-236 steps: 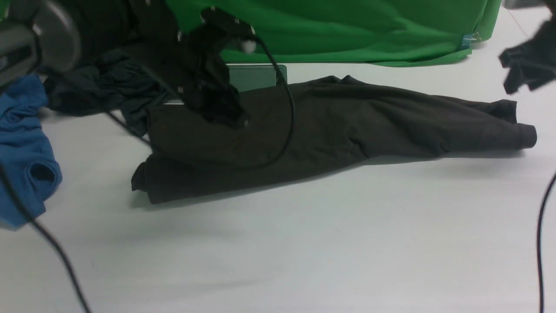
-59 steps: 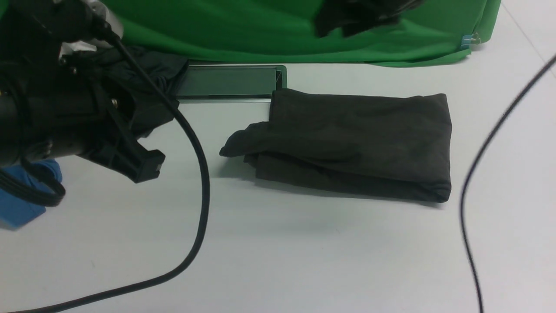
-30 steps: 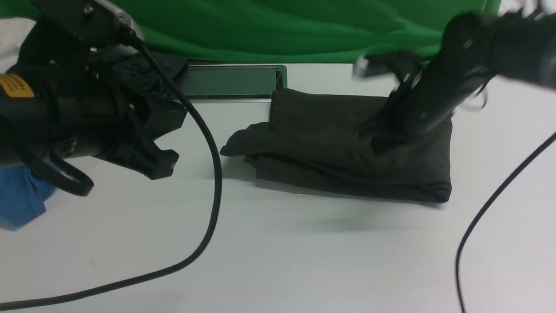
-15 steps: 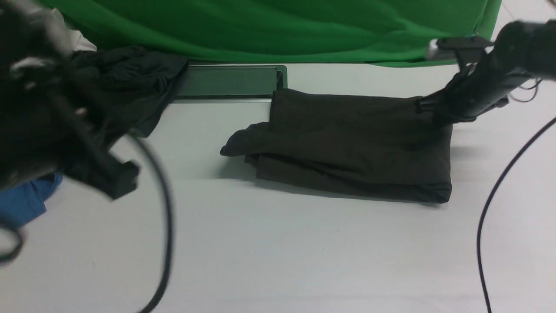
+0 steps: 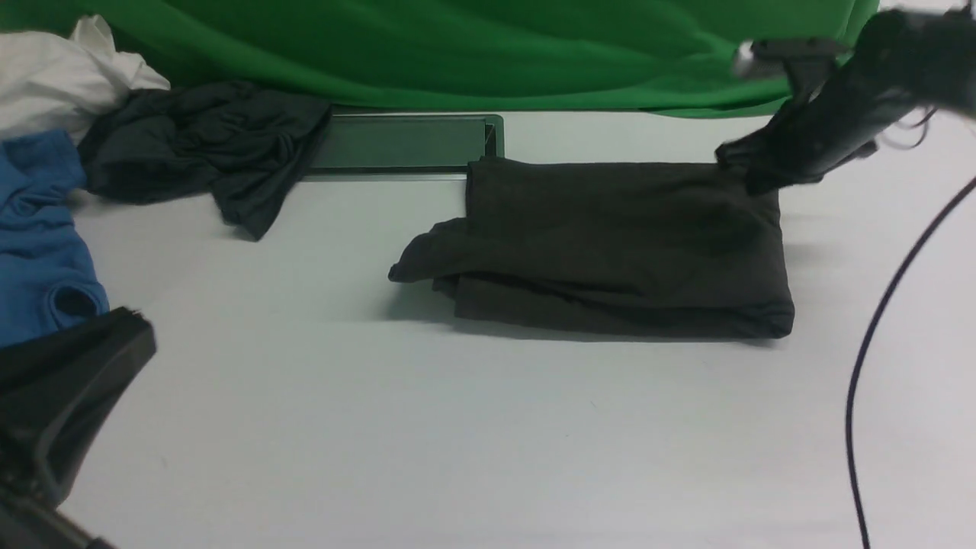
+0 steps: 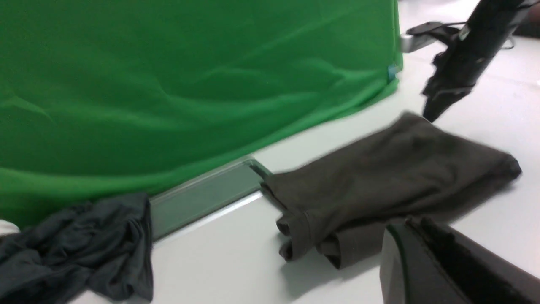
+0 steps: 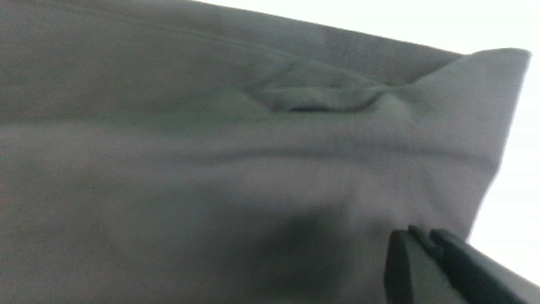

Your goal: Fold a long-sleeved shirt on a white desktop.

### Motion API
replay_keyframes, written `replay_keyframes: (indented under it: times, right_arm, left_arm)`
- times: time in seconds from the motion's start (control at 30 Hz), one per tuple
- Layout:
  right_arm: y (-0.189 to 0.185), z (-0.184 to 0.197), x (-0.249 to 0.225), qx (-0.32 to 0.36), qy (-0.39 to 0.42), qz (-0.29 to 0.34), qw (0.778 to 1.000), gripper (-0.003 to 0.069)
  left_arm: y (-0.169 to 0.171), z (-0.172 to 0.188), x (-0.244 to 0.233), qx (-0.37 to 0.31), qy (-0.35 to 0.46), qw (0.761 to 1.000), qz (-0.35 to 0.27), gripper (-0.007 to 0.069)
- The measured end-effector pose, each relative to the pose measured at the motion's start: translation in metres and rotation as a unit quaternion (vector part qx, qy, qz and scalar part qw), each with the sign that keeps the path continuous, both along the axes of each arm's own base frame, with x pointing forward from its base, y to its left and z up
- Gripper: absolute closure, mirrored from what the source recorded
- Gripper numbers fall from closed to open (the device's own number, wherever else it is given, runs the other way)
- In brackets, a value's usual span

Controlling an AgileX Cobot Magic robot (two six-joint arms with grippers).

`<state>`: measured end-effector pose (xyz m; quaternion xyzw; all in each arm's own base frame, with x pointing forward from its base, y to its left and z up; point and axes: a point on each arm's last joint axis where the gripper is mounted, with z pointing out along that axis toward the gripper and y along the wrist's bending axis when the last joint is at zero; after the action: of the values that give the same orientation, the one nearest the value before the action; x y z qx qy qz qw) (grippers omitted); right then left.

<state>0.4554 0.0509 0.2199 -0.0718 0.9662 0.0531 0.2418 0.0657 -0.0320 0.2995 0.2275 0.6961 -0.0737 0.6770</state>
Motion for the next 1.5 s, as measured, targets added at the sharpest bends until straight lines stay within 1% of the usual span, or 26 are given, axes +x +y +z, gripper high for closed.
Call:
replay_keyframes:
  times: [0.03,0.07,0.13,0.17,0.2,0.23,0.27,0.3,0.37,0.47,0.53,0.7,0.73,0.87,0.9,0.97,1.07,1.3,1.43,1.5]
  right_arm:
    - [0.000,0.003,-0.002,0.000,-0.002,0.000,1.000,0.0620]
    - [-0.002,0.038,-0.025,0.003,-0.025,0.001,1.000,0.0618]
    - [-0.004,0.066,-0.062,0.009,-0.045,-0.003,0.999,0.0618]
    - [-0.004,0.066,-0.062,0.008,-0.039,-0.004,0.999,0.0618]
    - [-0.007,0.090,-0.103,0.014,-0.057,-0.008,0.998,0.0618]
    - [-0.009,0.104,-0.123,0.017,-0.071,-0.011,0.997,0.0618]
    - [-0.010,0.107,-0.142,0.019,-0.074,-0.012,0.997,0.0618]
    - [-0.011,0.108,-0.147,0.020,-0.075,-0.013,0.997,0.0618]
    - [-0.016,0.122,-0.202,0.031,-0.097,-0.023,0.995,0.0618]
    - [-0.021,0.124,-0.251,0.039,-0.114,-0.030,0.992,0.0618]
    - [-0.024,0.120,-0.286,0.043,-0.121,-0.032,0.991,0.0618]
    - [-0.029,0.100,-0.341,0.050,-0.127,-0.036,0.990,0.0618]
    - [-0.030,0.099,-0.342,0.052,-0.128,-0.039,0.990,0.0618]
    - [-0.032,0.087,-0.363,0.063,-0.179,-0.046,0.981,0.0613]
    - [-0.033,0.085,-0.367,0.068,-0.212,-0.048,0.974,0.0609]
    - [-0.034,0.082,-0.373,0.073,-0.238,-0.051,0.967,0.0600]
    - [-0.035,0.081,-0.380,0.075,-0.259,-0.051,0.962,0.0579]
    - [-0.035,0.083,-0.381,0.077,-0.271,-0.051,0.958,0.0547]
    - [-0.038,0.084,-0.380,0.061,-0.284,-0.051,0.956,0.0545]
    - [-0.039,0.083,-0.379,0.049,-0.295,-0.050,0.953,0.0566]
  left_arm:
    - [0.000,0.000,-0.001,-0.001,-0.002,1.000,0.000,0.0608]
    - [0.002,-0.002,-0.007,-0.005,-0.016,1.000,0.001,0.0608]
    - [0.004,-0.002,-0.011,-0.009,-0.027,1.000,0.000,0.0608]
    - [0.004,-0.002,-0.012,-0.009,-0.028,1.000,0.000,0.0608]
    - [0.005,-0.002,-0.015,-0.011,-0.034,0.999,0.000,0.0608]
    - [0.005,-0.002,-0.015,-0.011,-0.033,0.999,-0.001,0.0608]
    - [0.005,-0.002,-0.015,-0.011,-0.033,0.999,-0.002,0.0608]
    - [0.005,-0.002,-0.015,-0.011,-0.033,0.999,-0.002,0.0608]
    - [0.005,-0.003,-0.016,-0.011,-0.034,0.999,-0.002,0.0608]
    - [0.005,-0.003,-0.016,-0.010,-0.034,0.999,-0.002,0.0608]
    - [0.005,-0.003,-0.016,-0.010,-0.034,0.999,-0.002,0.0608]
    - [0.005,-0.003,-0.016,-0.010,-0.033,0.999,-0.003,0.0608]
    - [0.005,-0.003,-0.016,-0.010,-0.033,0.999,-0.003,0.0608]
    - [0.005,-0.003,-0.016,-0.010,-0.033,0.999,-0.003,0.0608]
    - [0.005,-0.003,-0.016,-0.010,-0.033,0.999,-0.003,0.0608]
    - [0.005,-0.003,-0.016,-0.010,-0.033,0.999,-0.003,0.0608]
    - [0.005,-0.003,-0.016,-0.010,-0.033,0.999,-0.003,0.0608]
    - [0.005,-0.003,-0.016,-0.010,-0.033,0.999,-0.003,0.0608]
    - [0.005,-0.003,-0.016,-0.010,-0.033,0.999,-0.003,0.0608]
    - [0.005,-0.003,-0.016,-0.010,-0.033,0.999,-0.003,0.0608]
